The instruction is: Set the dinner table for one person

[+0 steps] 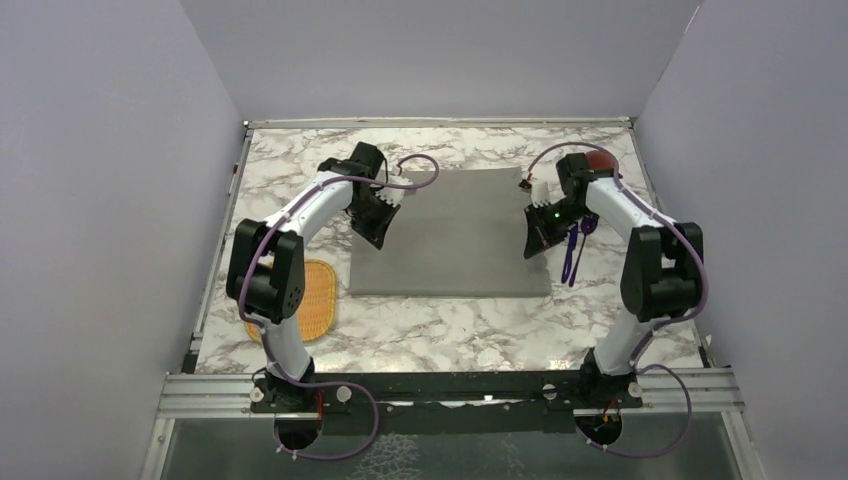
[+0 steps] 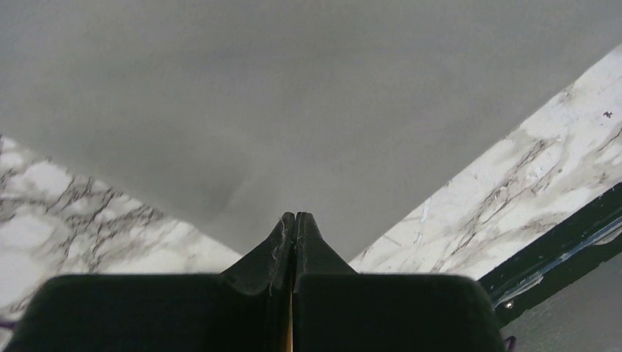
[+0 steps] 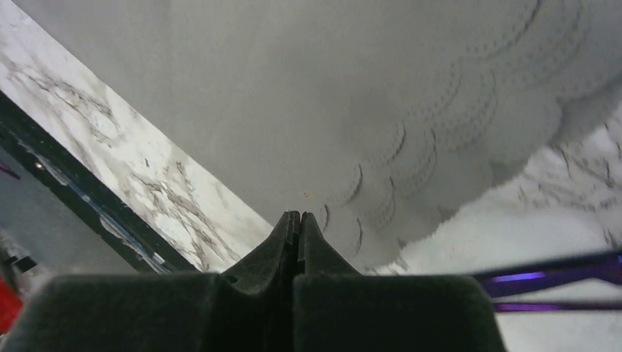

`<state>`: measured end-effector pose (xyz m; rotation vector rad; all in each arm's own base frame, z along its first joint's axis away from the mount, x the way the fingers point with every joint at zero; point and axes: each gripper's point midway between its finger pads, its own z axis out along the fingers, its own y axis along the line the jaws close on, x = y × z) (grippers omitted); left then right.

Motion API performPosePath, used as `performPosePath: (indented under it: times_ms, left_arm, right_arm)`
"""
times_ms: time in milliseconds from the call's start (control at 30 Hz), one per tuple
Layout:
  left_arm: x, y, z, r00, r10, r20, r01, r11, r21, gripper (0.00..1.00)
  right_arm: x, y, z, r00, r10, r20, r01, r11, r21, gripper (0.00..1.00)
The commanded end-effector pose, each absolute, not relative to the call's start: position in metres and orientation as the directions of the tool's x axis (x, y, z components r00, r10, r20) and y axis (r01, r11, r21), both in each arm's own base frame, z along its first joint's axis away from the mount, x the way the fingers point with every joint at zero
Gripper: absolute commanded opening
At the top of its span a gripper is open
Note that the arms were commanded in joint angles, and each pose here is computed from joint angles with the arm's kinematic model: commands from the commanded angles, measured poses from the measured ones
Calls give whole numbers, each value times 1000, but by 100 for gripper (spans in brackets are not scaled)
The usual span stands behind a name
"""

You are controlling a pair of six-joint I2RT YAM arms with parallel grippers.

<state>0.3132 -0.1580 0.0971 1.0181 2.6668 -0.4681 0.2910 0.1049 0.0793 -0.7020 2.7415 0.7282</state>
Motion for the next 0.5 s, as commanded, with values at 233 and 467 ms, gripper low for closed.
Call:
performPosePath:
  times_ms: [233, 467]
  left_arm:
    - [334, -216, 76, -691, 610, -389, 721, 619, -311, 0]
    - [333, -223, 56, -690, 628, -359, 724, 609, -324, 0]
  right_arm:
    - [322, 167, 82, -848, -386, -364, -517, 452, 727, 0]
    - [316, 192, 68, -877, -418, -235, -368, 271, 889, 1]
